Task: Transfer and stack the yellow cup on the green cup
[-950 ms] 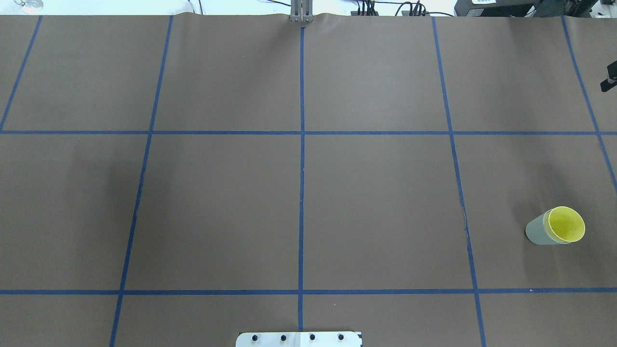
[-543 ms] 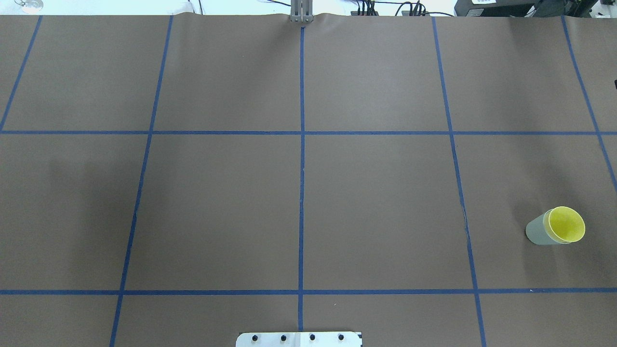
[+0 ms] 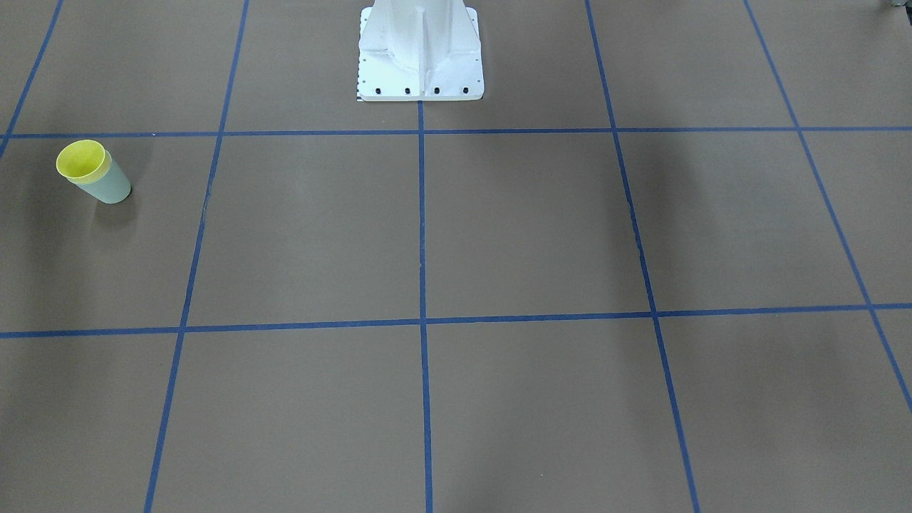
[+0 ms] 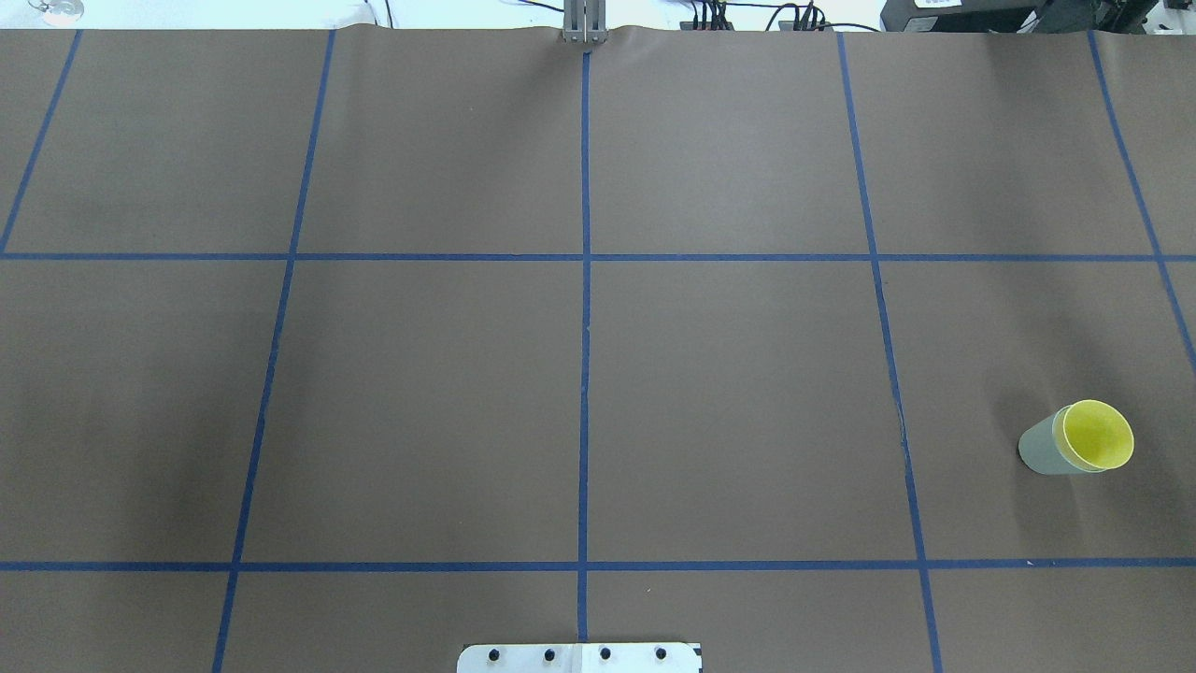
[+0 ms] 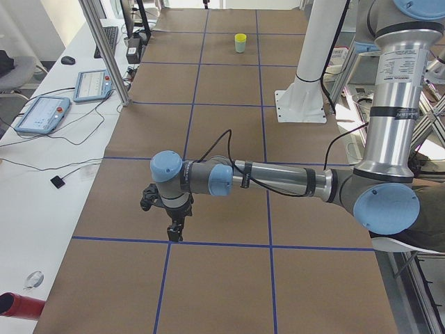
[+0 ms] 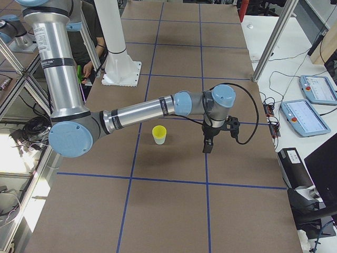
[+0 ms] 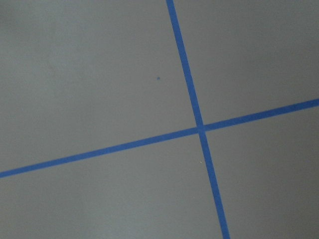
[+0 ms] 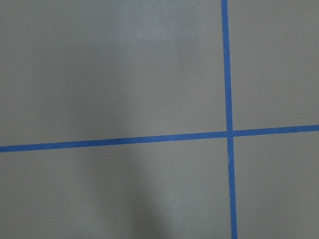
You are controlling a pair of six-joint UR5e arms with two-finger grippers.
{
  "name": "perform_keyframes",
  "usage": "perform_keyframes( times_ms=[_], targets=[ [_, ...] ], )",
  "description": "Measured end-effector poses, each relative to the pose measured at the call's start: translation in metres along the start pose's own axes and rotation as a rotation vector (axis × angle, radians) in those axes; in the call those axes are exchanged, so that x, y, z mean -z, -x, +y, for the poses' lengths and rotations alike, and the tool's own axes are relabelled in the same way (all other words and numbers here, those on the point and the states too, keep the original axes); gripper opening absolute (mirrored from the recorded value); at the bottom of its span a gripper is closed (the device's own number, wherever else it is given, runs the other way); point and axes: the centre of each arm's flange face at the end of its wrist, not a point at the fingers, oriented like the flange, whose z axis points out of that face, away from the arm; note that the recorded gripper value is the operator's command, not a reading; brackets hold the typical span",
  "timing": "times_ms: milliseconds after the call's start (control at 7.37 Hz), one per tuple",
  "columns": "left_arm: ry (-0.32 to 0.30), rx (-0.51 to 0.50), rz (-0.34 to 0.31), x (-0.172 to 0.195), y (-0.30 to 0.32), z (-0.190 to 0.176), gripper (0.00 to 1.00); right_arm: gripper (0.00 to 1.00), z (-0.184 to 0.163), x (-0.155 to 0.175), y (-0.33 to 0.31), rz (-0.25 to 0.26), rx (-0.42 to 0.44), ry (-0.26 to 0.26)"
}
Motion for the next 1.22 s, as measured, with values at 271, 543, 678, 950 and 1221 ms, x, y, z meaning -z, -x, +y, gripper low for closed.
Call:
perform_keyframes(
  times_ms=[271, 543, 678, 950, 1221],
  targets=[
    [0.003, 0.027, 0.037, 0.003, -0.007, 0.05, 1.0, 1.0, 0.004, -0.003, -0.004, 0.002, -0.002, 0.003],
    [-0.002, 0.021, 0.04, 0.006, -0.01, 0.059, 1.0, 1.0, 0.01, -0.008, -0.01, 0.003, -0.007, 0.011],
    [-0.007, 0.019, 0.039, 0.008, -0.012, 0.057, 1.0, 1.0, 0.017, -0.01, -0.012, 0.001, -0.007, 0.013],
    [-0.013, 0.016, 0.037, 0.01, -0.013, 0.058, 1.0, 1.0, 0.034, -0.004, -0.01, -0.003, 0.006, 0.0],
    [-0.016, 0.024, 0.037, 0.012, -0.015, 0.052, 1.0, 1.0, 0.047, -0.011, -0.019, 0.003, -0.007, 0.014]
  ],
)
